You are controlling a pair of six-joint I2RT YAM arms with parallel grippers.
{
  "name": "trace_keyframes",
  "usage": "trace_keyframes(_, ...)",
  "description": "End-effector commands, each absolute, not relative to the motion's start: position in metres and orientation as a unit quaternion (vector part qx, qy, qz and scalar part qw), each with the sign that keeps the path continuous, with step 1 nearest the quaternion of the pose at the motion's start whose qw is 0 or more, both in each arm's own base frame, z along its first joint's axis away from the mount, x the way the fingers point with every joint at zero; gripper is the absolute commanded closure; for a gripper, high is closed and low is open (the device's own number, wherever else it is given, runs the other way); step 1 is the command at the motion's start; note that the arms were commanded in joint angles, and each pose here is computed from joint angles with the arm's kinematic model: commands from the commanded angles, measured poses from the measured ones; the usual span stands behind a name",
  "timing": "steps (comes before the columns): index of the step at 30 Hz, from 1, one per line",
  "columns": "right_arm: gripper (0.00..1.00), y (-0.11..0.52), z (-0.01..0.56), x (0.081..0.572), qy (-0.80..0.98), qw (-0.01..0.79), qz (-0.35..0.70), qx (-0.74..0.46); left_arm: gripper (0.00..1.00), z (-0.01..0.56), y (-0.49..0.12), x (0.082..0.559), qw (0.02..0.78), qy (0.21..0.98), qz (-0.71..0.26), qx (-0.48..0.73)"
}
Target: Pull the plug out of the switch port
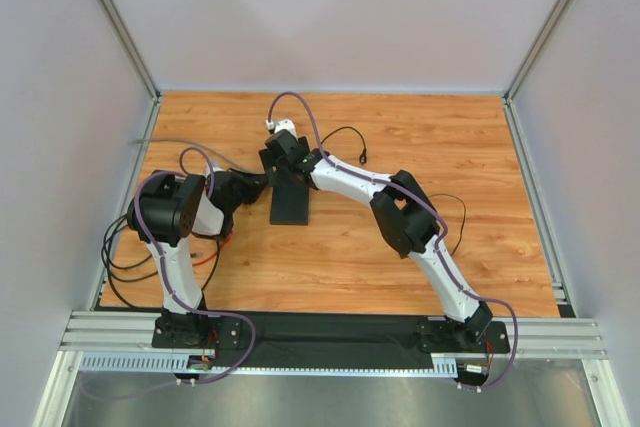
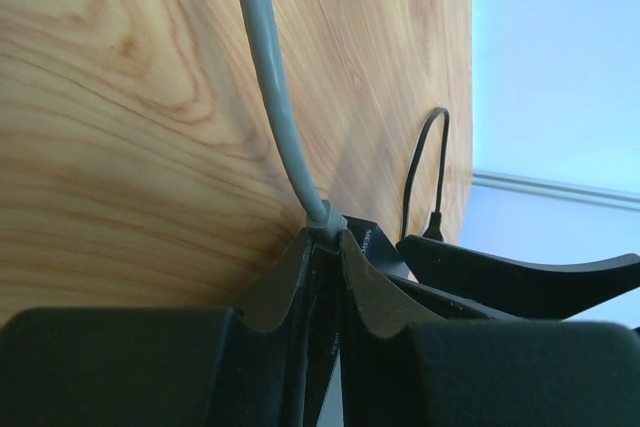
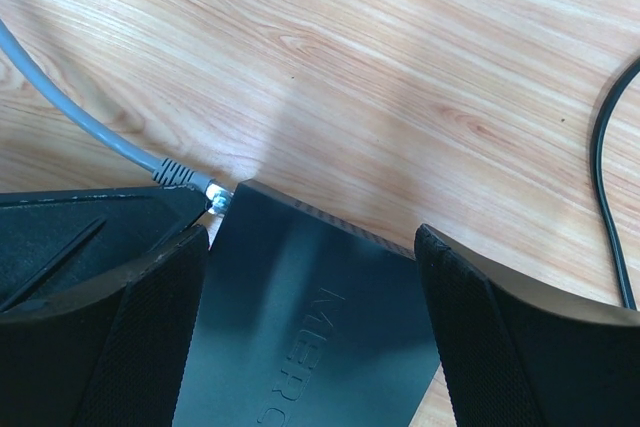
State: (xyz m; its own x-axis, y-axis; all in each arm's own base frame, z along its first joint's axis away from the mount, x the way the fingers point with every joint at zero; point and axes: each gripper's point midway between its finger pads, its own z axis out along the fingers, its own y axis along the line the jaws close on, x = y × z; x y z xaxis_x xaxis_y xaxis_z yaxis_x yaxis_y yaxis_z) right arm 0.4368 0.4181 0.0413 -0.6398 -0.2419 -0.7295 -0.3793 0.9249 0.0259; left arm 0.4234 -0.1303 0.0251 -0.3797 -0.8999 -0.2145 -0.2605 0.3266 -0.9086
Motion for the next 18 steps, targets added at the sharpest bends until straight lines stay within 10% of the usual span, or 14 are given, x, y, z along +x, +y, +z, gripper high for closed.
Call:
trace_keyframes(1,0.16,0.362,-0.01,0.411,0.932,0.311,-0.016,-0.183,1.0,0.023,-0.094,0.434,0.435,0.691,-0.377,-0.437)
trace_keyframes(18,0.16,0.369,-0.004,0.408,0.935,0.309,0.063,-0.165,1.0,0.026,-0.082,0.429,0.442,0.681,-0.374,-0.447)
